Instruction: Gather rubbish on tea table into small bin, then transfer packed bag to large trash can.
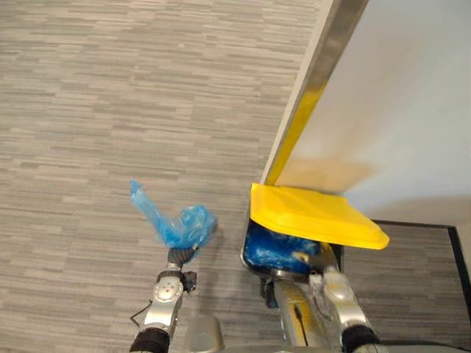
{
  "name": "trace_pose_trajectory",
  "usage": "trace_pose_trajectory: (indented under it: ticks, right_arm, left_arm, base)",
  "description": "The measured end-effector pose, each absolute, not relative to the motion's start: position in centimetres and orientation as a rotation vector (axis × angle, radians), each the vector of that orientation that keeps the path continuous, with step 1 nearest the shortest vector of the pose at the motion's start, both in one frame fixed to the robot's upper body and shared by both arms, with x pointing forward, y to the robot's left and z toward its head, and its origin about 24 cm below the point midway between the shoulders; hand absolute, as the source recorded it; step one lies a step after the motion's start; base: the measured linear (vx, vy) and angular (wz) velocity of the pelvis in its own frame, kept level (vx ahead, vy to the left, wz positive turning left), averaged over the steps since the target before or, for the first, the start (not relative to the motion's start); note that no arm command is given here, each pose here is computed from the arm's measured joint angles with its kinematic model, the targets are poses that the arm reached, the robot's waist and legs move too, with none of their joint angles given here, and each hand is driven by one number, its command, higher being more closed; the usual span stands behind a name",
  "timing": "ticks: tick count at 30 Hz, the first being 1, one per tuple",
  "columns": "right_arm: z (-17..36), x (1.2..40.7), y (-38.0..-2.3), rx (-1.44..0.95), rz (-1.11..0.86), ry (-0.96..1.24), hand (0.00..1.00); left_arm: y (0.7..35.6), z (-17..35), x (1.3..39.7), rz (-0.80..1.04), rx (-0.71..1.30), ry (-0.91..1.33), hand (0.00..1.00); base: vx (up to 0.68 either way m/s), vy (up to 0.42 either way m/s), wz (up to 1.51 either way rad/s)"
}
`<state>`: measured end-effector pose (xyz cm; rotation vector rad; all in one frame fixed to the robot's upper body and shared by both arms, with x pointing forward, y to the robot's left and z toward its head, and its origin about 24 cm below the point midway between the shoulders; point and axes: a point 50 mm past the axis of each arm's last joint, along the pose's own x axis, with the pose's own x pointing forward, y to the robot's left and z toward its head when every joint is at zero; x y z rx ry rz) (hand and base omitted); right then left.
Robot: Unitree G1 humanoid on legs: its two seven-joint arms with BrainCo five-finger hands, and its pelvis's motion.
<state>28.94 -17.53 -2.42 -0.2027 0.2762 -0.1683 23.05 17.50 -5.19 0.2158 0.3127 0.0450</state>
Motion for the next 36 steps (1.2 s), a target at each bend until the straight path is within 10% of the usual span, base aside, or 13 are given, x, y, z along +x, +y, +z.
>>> trace_pose_trajectory:
  ticks: [24,35,36]
  right_arm:
    - [14.4,39.2,-19.1,-0.389,-0.223,-0.152,0.0]
    - [21.2,39.7,-15.9,-0.418,-0.142,-0.394,0.0]
    - [22.0,39.5,-15.5,-0.428,-0.129,-0.433,0.0]
  left_arm:
    - [0.2,9.6,27.6,-0.581,0.049,-0.349,1.0]
    - [2.4,6.1,33.3,-0.433,0.408,-0.153,1.0]
    - [2.6,5.6,33.8,-0.409,0.468,-0.124,0.0]
  base:
    - [-0.03,-0.031,-0.04]
    - [-0.01,-0.01,-0.12]
    - [0.02,-0.014,-0.14]
